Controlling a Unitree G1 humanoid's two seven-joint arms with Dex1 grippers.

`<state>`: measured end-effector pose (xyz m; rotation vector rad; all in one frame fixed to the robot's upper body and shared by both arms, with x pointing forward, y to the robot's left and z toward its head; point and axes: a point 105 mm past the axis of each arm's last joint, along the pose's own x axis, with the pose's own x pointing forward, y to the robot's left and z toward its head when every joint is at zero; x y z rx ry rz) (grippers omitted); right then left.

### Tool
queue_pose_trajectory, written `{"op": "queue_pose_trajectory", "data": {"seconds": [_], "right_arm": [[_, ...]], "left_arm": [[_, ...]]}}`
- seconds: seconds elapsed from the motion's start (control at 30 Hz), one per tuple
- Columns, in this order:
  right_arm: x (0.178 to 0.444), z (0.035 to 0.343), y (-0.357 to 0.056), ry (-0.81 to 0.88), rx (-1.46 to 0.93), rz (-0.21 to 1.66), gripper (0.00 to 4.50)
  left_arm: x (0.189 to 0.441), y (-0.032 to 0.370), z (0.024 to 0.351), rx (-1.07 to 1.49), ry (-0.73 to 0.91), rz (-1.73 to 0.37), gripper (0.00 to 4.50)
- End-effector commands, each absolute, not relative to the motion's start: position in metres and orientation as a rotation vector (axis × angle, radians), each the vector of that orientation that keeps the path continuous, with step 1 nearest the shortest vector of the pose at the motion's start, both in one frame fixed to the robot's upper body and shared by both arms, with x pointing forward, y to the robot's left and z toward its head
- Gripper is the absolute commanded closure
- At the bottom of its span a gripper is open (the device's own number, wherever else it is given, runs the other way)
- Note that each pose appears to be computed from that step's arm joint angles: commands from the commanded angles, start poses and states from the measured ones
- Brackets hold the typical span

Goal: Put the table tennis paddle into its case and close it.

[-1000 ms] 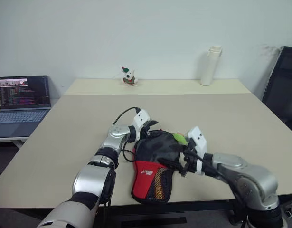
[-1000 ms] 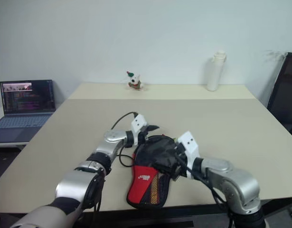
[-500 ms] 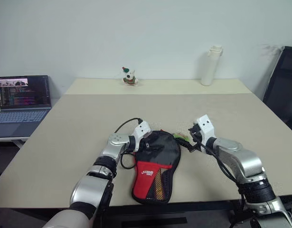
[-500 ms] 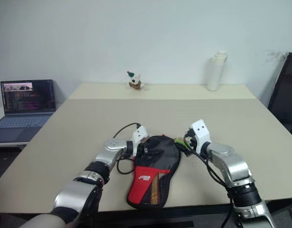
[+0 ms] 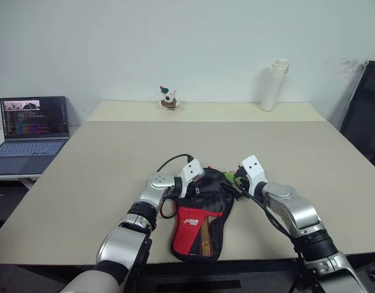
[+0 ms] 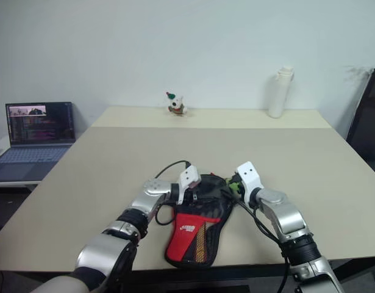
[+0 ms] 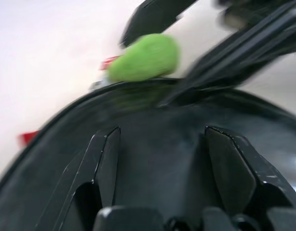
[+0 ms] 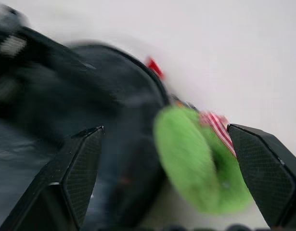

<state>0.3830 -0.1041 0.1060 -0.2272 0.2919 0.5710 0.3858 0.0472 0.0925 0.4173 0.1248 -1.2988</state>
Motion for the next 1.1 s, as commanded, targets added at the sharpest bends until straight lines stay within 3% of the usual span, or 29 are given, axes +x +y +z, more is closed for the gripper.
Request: {"op": "queue_pose_trajectory", "data": {"seconds": [0.03,0.4,0.67,0.9,1.1], "right_arm": [[0.394,0.124,-0.113,0.229,-0.235,0.499,0.66],[0.395,0.129,-0.122,0.229,-0.188,0.458,4.48],[0.385,0.132,-0.135,0.238,-0.192,0.455,4.48],[0.337,0.118,-0.157,0.337,-0.233,0.506,4.48],[0.29,0.097,-0.15,0.448,-0.283,0.643,4.48]], "left_arm": [[0.372,0.049,0.065,0.446,0.242,-1.373,1.44],[0.365,0.071,0.038,0.433,0.368,-1.337,1.44],[0.354,0.081,0.015,0.462,0.447,-1.335,1.44],[0.351,0.077,0.009,0.43,0.466,-1.332,1.44],[0.351,0.072,0.01,0.425,0.465,-1.342,1.44]]}}
